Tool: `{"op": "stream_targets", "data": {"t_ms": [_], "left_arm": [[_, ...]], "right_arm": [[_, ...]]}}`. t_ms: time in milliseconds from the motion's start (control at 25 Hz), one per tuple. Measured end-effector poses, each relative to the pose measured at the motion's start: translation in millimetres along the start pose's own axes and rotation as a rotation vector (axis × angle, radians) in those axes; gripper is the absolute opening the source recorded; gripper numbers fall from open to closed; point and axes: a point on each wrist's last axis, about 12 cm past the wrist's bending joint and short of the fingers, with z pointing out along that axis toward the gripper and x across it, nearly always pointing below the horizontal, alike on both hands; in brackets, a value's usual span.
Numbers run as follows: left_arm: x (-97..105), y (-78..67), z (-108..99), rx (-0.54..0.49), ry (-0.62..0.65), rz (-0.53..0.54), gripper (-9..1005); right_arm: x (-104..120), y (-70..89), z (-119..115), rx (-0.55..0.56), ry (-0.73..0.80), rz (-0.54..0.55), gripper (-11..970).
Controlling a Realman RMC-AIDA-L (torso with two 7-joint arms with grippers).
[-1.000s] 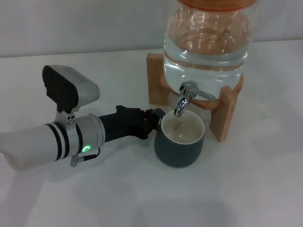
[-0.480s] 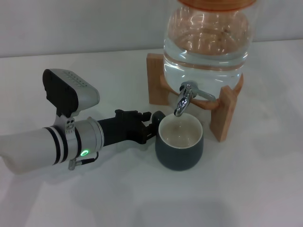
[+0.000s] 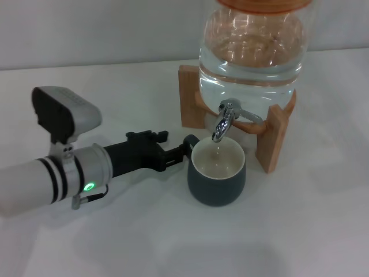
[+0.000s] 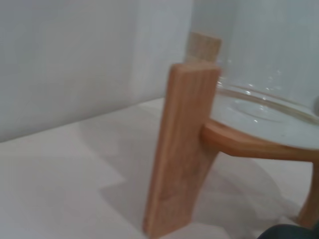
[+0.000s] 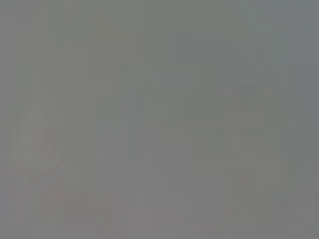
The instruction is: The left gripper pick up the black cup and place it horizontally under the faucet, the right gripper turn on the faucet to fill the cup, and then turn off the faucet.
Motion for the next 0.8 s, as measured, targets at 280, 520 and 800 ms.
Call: {"op": "stream_targets", "data": {"t_ms": [280,520,800], "left_arm": [[4,5.5,-13,0.018,-0.036,-0.015,615],[8,9.6,-24,0.046,-0.043,-0.009,616],[16,16.5,-42,0.049,-0.069,-0.039,611]], "right_arm": [[1,-0.5,1,0.006,0.005,0.0,841],[1,0.0,1,0.006,0.005,0.003,841],[1,-0.5,-4,0.005,0.006,0.012,841]]}}
